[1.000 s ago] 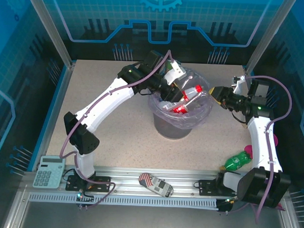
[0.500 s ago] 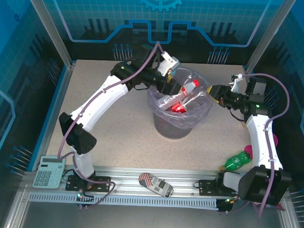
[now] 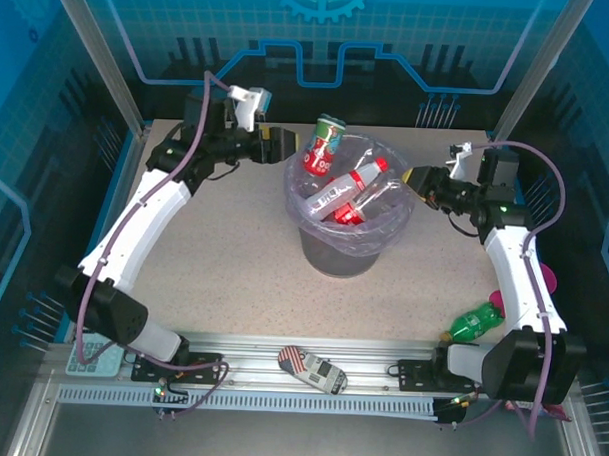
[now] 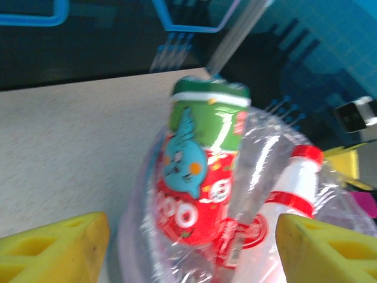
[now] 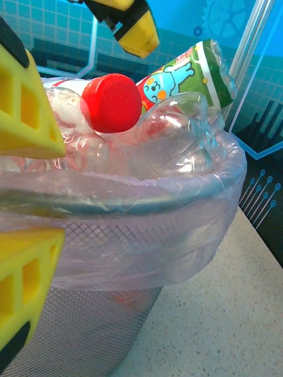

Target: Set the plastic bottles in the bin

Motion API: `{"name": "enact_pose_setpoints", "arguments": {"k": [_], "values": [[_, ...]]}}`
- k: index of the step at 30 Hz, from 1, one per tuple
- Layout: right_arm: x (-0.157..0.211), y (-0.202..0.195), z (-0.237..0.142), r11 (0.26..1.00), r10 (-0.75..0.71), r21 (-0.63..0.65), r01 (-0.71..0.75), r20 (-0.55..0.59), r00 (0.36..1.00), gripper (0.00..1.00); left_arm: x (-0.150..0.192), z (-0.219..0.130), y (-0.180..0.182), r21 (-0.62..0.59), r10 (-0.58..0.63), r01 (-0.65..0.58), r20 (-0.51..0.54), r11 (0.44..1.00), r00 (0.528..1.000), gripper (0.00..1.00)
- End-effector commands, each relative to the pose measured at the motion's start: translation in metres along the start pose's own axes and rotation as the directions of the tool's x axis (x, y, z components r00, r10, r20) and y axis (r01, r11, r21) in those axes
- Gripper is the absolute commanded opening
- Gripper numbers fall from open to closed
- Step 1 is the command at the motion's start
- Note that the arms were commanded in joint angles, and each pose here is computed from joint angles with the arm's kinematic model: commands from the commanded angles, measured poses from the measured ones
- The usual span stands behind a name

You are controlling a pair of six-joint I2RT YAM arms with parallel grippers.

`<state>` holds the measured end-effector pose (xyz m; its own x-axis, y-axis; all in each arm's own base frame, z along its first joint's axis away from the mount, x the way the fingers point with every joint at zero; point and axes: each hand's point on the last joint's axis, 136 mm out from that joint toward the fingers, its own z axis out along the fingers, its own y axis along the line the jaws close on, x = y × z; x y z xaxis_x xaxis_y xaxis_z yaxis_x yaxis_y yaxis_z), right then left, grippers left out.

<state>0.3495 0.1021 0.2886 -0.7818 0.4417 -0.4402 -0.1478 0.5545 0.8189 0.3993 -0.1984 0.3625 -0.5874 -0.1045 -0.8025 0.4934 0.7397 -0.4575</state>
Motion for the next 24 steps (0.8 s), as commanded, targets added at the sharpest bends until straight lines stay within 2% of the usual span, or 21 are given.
{"name": "enact_pose_setpoints", "arguments": {"k": [1,6,12,15,19,21,24], "values": [[0.019,-0.009,0.020,0.999,0.052,0.019,-0.051,-0.068,0.996,0.36,0.010,-0.022,0.042,-0.173,-0.050,0.057,0.041,0.983,0.998,0.75],[0.023,-0.001,0.042,0.999,0.033,0.009,-0.033,-0.107,0.994,0.35,0.046,-0.047,0.091,-0.297,-0.165,0.175,0.056,0.939,0.985,0.75],[0.027,0.014,0.073,1.000,0.008,-0.025,-0.012,-0.151,0.988,0.35,0.085,-0.081,0.155,-0.518,-0.235,0.256,0.107,0.816,0.966,0.75],[0.027,0.020,0.083,0.999,-0.009,-0.036,0.003,-0.166,0.986,0.35,0.102,-0.085,0.173,-0.566,-0.246,0.264,0.109,0.781,0.963,0.76],[0.021,0.026,0.082,0.999,-0.031,-0.033,0.026,-0.157,0.987,0.35,0.111,-0.081,0.185,-0.585,-0.241,0.260,0.112,0.768,0.964,0.80],[0.016,0.027,0.077,0.999,-0.054,-0.014,0.052,-0.147,0.988,0.41,0.112,-0.079,0.192,-0.596,-0.235,0.261,0.123,0.759,0.964,0.83],[0.005,0.025,0.062,0.997,-0.072,0.028,0.076,-0.119,0.990,0.56,0.114,-0.077,0.200,-0.610,-0.231,0.264,0.135,0.747,0.964,0.87]]}}
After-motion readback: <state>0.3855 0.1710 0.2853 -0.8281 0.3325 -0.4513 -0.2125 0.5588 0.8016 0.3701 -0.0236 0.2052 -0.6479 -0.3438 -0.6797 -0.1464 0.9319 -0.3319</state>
